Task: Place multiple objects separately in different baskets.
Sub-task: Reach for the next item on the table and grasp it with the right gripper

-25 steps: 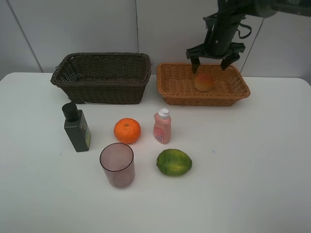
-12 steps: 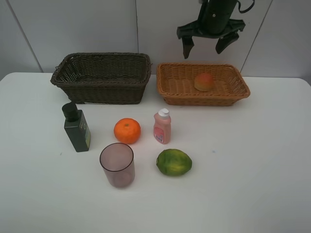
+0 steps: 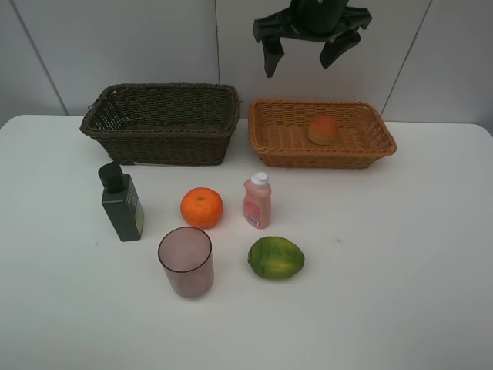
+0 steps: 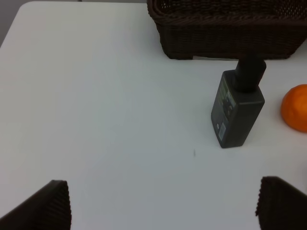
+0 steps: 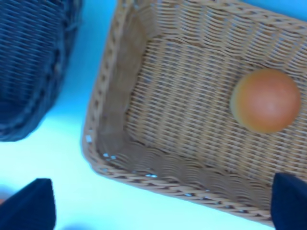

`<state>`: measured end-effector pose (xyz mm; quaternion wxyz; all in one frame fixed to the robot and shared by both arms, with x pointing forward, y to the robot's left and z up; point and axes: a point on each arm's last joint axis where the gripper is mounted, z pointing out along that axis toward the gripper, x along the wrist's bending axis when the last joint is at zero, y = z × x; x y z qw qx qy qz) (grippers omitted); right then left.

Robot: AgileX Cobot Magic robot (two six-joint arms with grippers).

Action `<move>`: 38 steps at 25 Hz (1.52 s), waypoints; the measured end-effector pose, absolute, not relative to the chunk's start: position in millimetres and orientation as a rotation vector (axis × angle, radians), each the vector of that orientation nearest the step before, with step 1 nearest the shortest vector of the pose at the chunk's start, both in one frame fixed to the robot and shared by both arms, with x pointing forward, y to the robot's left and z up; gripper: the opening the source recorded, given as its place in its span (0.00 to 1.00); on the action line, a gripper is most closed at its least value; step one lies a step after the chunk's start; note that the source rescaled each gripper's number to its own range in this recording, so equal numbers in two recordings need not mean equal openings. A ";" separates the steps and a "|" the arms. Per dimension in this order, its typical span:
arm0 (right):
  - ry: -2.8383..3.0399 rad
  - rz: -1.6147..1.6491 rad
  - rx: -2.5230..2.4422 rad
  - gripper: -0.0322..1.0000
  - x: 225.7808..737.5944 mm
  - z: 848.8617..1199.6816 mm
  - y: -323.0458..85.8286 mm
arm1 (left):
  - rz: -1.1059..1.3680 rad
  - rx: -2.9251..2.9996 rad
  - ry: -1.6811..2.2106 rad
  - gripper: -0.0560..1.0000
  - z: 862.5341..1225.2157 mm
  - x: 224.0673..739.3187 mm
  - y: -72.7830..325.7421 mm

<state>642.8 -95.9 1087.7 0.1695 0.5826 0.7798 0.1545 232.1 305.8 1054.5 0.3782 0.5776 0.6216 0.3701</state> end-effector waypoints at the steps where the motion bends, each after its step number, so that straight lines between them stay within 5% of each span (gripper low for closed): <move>1: 2.220 0.447 1.647 0.97 640.3 1089.8 -93.0 | 0.946 1.476 1.589 1.00 1054.5 232.1 305.8; 23: 2.344 0.510 1.548 0.97 604.3 1091.5 -36.5 | 0.946 1.476 1.589 1.00 1054.5 232.1 305.8; 38: 2.509 0.129 1.582 0.97 571.1 1018.6 -60.0 | 0.946 1.476 1.589 1.00 1054.5 232.1 305.8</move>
